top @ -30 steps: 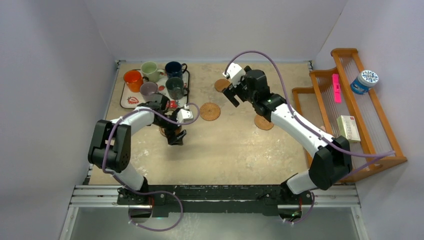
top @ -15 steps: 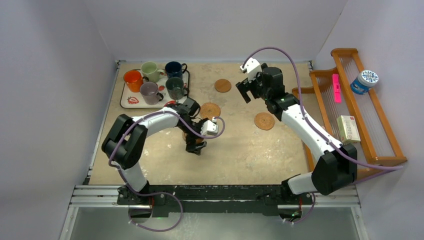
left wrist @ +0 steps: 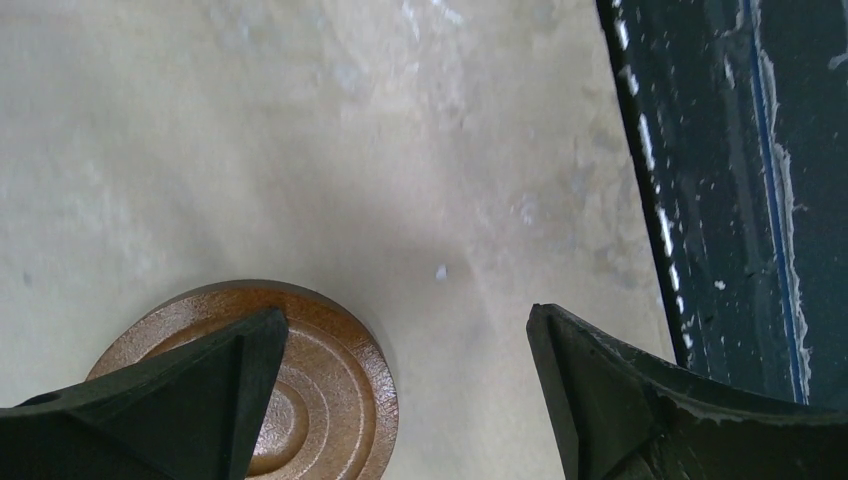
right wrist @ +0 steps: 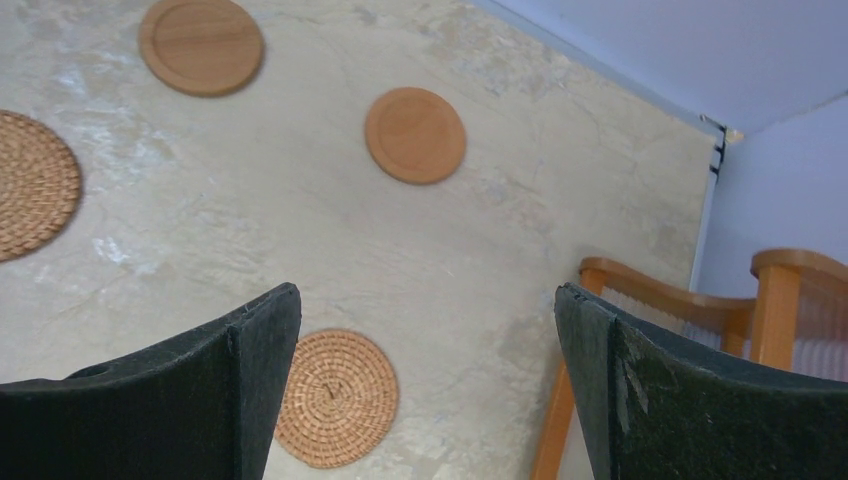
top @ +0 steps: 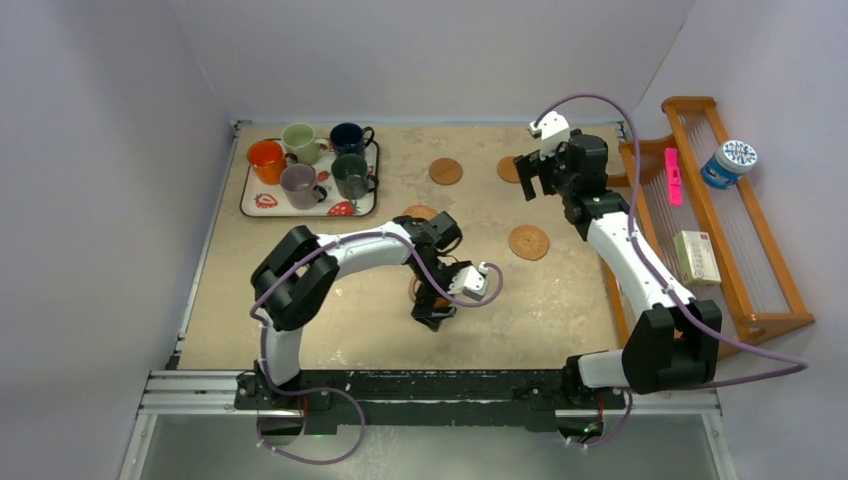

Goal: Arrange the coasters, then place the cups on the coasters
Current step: Move the coaster to the center of the board.

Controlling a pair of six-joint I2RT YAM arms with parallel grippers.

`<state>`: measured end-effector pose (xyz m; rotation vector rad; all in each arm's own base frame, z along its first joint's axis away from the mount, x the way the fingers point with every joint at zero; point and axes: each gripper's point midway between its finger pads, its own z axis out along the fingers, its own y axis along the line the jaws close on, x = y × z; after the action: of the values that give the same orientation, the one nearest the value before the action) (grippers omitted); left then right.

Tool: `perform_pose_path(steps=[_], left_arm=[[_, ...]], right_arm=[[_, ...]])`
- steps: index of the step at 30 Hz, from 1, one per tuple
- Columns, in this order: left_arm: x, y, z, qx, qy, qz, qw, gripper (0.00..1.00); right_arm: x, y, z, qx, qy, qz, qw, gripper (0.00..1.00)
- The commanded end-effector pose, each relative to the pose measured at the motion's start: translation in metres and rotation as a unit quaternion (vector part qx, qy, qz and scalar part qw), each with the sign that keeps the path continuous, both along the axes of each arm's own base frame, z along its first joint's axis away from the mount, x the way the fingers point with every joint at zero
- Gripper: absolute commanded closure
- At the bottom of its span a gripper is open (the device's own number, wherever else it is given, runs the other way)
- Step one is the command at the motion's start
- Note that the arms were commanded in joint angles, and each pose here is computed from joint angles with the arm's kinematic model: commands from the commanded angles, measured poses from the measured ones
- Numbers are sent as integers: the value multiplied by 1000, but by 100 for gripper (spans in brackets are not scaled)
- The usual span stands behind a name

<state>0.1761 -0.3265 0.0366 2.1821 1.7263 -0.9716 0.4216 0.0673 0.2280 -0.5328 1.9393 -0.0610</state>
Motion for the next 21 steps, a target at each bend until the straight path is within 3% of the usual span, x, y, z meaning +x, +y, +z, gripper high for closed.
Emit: perform_pose_path(steps=[1,12,21], left_arm=[[-36,-16,-19,35,60,-35,997,0],[-31,-89,-19,22,79,-3,997,0],[10,-141,6,-20,18,70,997,0]], right_arm=[[6,-22,-2,28,-5,-24,999,1],[5,-60,-27,39,5,-70,997,1],[1,-67,-36,31,11,-89,995,1]])
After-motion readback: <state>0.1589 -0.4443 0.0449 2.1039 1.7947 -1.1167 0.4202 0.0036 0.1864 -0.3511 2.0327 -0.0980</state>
